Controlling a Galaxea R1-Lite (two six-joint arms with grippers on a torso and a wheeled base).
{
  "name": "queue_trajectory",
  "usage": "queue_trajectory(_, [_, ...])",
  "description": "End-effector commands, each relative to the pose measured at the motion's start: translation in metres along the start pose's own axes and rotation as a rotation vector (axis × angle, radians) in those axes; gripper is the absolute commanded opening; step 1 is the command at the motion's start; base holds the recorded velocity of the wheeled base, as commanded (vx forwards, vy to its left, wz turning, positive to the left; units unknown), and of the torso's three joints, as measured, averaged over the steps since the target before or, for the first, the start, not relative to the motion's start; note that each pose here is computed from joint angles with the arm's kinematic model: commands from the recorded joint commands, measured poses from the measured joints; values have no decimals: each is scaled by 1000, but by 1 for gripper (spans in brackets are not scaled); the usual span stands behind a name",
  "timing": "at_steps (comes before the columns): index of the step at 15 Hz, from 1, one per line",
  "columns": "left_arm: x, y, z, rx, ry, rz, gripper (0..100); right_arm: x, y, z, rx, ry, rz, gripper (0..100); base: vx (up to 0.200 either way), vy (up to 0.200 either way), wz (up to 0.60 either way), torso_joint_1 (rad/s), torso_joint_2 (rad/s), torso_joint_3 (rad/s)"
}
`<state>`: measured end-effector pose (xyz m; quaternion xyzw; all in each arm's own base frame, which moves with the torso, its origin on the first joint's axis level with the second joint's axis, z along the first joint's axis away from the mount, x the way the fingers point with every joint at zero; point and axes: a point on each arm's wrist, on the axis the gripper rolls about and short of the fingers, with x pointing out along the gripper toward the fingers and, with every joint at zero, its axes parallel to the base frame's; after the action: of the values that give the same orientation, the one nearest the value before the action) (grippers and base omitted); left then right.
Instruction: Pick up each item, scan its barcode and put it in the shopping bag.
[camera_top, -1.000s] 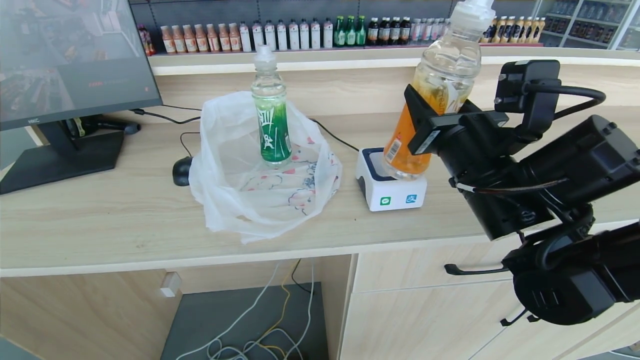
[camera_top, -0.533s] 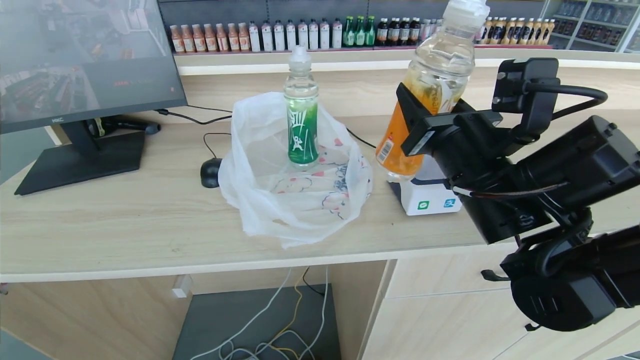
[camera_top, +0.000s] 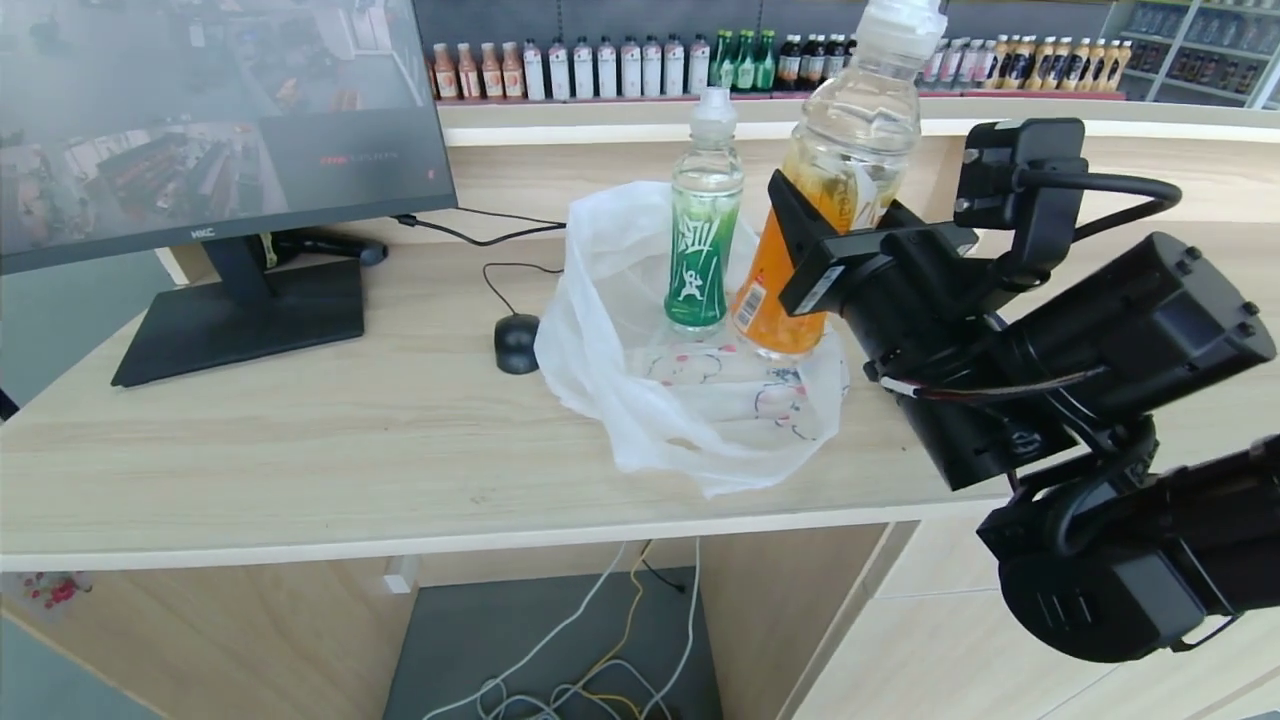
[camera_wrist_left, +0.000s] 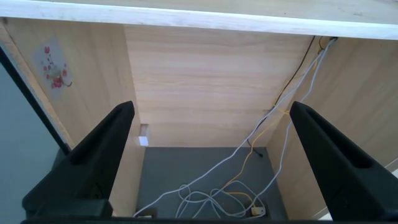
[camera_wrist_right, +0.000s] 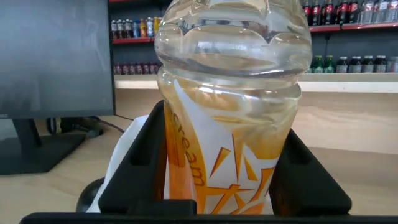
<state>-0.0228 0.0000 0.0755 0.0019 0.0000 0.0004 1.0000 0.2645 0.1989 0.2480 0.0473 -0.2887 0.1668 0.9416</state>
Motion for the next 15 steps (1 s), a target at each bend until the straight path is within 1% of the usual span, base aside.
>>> queue_trajectory(1, [0, 0, 0, 1, -2, 1, 100, 6, 8, -14, 5, 12, 7, 0, 0, 0, 0, 0, 0, 0])
queue_trajectory(7, [0, 0, 0, 1, -2, 1, 100, 17, 14, -41, 8, 32, 9, 0, 0, 0, 0, 0, 0, 0])
queue_trajectory(12, [0, 0, 0, 1, -2, 1, 100, 23, 8, -64, -10, 63, -11, 0, 0, 0, 0, 0, 0, 0])
queue_trajectory(15, [0, 0, 0, 1, -2, 1, 100, 26, 11, -75, -13, 69, -8, 0, 0, 0, 0, 0, 0, 0])
